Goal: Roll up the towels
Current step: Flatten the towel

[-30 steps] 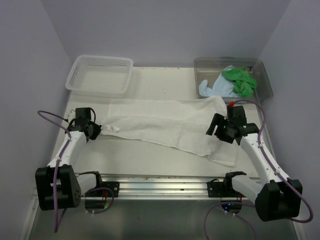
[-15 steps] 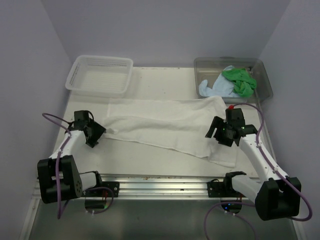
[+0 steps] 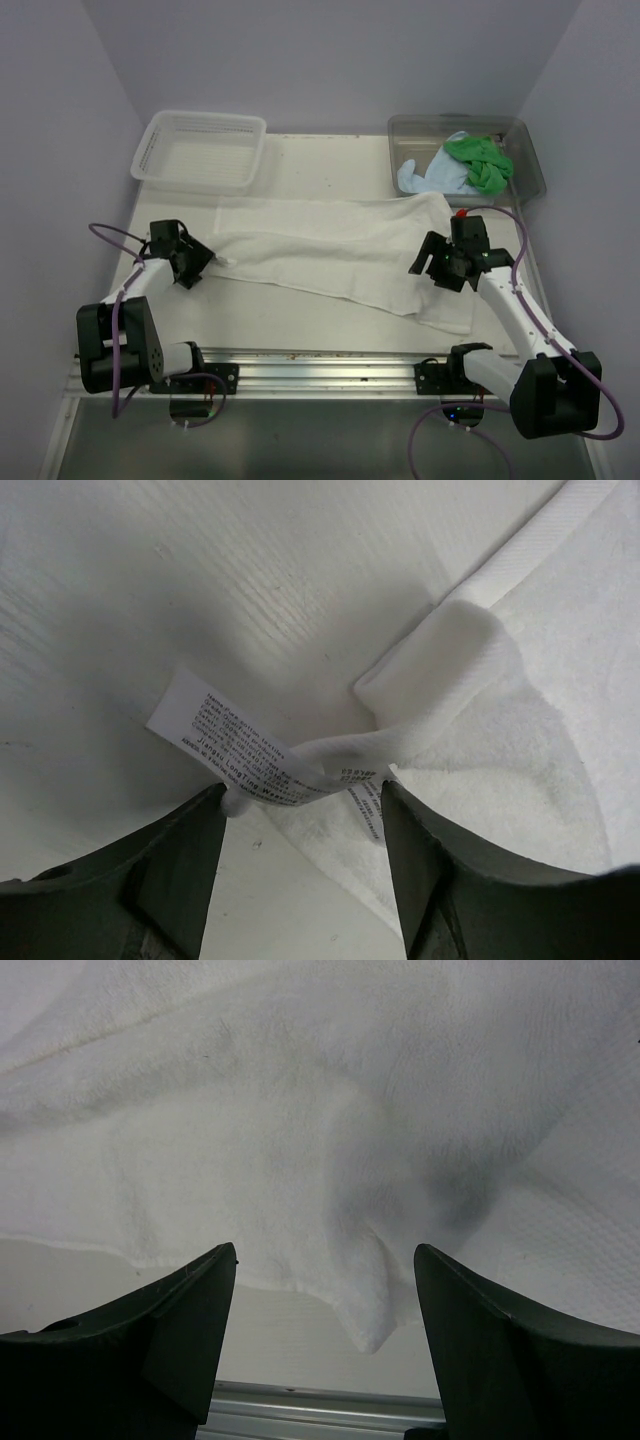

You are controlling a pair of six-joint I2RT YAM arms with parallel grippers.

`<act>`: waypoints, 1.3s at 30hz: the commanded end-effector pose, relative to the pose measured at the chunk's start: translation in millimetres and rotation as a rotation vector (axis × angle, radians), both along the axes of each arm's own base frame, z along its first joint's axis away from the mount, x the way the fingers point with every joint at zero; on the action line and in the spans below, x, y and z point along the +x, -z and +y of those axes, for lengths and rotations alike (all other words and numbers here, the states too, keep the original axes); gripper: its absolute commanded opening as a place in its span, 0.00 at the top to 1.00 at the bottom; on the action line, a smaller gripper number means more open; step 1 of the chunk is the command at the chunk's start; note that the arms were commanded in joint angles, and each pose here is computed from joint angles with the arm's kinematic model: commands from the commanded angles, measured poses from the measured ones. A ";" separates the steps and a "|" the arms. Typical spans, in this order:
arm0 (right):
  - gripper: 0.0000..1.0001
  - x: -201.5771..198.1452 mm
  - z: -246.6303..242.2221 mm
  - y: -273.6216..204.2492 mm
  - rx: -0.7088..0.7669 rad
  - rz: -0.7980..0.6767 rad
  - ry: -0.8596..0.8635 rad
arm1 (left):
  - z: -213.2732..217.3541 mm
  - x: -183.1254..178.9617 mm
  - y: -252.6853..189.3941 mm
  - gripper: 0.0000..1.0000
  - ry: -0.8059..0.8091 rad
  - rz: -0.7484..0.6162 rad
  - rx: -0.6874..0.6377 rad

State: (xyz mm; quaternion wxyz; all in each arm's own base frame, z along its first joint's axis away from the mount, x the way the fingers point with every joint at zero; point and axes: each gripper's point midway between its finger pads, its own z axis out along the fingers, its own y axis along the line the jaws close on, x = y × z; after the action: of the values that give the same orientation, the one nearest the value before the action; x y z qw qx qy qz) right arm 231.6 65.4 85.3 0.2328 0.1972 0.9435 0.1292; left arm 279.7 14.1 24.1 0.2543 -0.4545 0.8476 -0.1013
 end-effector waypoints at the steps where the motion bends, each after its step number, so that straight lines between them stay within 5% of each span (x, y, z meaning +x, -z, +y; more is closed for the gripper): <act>1: 0.24 12.5 2.8 -12.8 0.019 -0.044 0.008 | 9.2 7.2 4.7 0.34 0.028 0.009 0.056; 4: 0.24 12.3 2.2 -12.9 0.016 -0.044 0.012 | 9.3 7.7 10.4 0.39 0.036 0.023 0.056; 6: 0.24 11.9 2.4 -11.6 0.016 -0.040 0.015 | 9.2 6.2 15.4 0.52 0.041 0.032 0.057; 10: 0.24 10.4 1.5 -8.0 0.014 -0.032 0.029 | 5.7 5.5 20.4 0.98 0.062 0.044 0.044; 11: 0.24 8.9 0.1 -6.0 0.007 -0.022 0.036 | 4.9 6.4 18.5 1.00 0.066 0.045 0.042; 31: 0.21 -57.6 -37.1 18.3 -0.104 0.172 0.349 | 25.9 26.1 -88.8 1.00 0.025 -0.096 0.157; 39: 0.31 -65.1 -24.3 43.7 -0.046 0.226 0.326 | 47.4 26.5 -118.8 1.00 -0.025 -0.112 0.204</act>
State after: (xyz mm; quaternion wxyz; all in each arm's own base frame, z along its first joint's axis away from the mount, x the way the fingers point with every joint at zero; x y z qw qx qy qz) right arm 165.0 35.2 50.4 0.1629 0.3473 0.9228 0.0362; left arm 299.7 40.7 108.9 0.3046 -0.4271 0.8494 -0.0576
